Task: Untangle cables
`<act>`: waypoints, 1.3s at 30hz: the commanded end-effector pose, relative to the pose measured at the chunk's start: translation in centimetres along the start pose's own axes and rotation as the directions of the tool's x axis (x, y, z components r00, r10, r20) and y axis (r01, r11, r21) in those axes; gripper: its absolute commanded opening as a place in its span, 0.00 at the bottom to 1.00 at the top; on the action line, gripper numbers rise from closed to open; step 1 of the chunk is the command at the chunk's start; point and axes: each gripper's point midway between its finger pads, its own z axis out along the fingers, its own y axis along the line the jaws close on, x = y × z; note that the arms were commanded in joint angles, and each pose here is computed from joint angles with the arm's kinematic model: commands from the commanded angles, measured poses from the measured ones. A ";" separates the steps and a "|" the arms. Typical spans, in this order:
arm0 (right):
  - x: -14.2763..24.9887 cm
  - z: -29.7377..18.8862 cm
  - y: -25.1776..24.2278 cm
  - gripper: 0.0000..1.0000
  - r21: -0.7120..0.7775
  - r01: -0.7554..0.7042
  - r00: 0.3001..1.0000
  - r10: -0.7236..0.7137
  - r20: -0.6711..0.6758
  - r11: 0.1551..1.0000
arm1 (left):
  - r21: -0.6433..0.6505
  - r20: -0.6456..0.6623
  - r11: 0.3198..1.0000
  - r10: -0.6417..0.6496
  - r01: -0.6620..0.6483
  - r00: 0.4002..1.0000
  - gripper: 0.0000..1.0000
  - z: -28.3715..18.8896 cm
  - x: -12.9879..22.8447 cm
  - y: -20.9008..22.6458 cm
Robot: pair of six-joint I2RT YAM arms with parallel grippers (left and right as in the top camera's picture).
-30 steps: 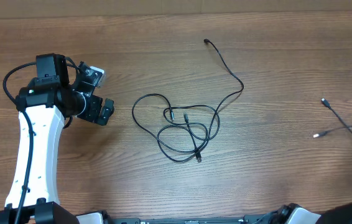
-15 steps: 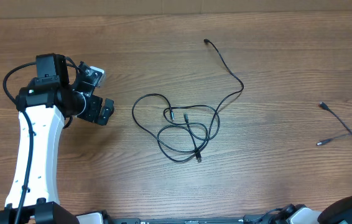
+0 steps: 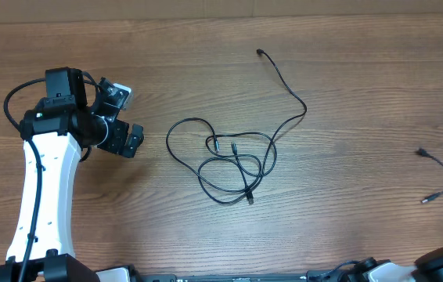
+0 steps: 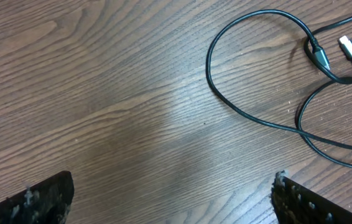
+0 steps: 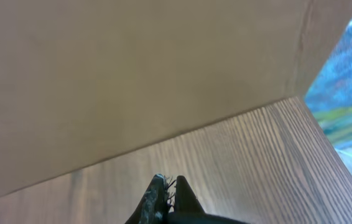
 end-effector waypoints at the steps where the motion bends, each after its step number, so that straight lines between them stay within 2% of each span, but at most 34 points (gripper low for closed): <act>1: 2.1 2.9 -0.8 0.04 0.033 0.010 0.997 -0.008 -0.074 0.999 | -0.006 0.004 1.000 0.012 -0.012 1.000 1.00 -0.1 -0.2 0.3; 8: 5.9 6.2 -1.6 0.04 0.065 0.044 0.983 -0.032 -0.183 0.997 | -0.006 0.004 1.000 0.012 -0.012 1.000 1.00 -0.1 -0.2 0.3; 9: 6.1 6.4 -1.6 0.06 0.062 0.052 0.981 -0.039 -0.192 0.997 | -0.006 0.004 1.000 0.012 -0.012 1.000 1.00 -0.1 -0.2 0.3; 10: 6.2 6.4 -1.6 0.11 0.064 0.054 0.980 -0.040 -0.195 0.997 | -0.006 0.004 1.000 0.012 -0.012 1.000 1.00 -0.1 -0.2 0.3; 14: 6.9 6.3 -1.1 0.47 0.030 0.048 0.973 -0.040 -0.227 0.998 | -0.006 0.004 1.000 0.012 -0.012 1.000 1.00 -0.1 -0.2 0.3; 16: 7.6 6.1 -0.4 0.56 -0.013 0.044 0.962 -0.046 -0.268 0.999 | -0.006 0.004 1.000 0.012 -0.012 1.000 1.00 -0.1 -0.2 0.3; 24: 10.0 4.3 2.3 0.59 -0.228 0.107 0.902 -0.191 -0.388 0.968 | -0.006 0.004 1.000 0.012 -0.012 1.000 1.00 -0.1 -0.2 0.3; 32: 10.7 -0.8 6.2 0.60 -0.496 0.062 0.847 -0.308 -0.432 0.866 | -0.006 0.004 1.000 0.012 -0.012 1.000 1.00 -0.1 -0.2 0.3; 35: 11.2 -3.7 8.0 0.69 -0.611 0.059 0.822 -0.386 -0.419 0.790 | -0.006 0.004 1.000 0.012 -0.012 1.000 1.00 -0.1 -0.2 0.3; 39: 12.5 -6.8 9.4 0.74 -0.680 0.081 0.790 -0.463 -0.402 0.728 | -0.006 0.004 1.000 0.012 -0.012 1.000 1.00 -0.1 -0.2 0.3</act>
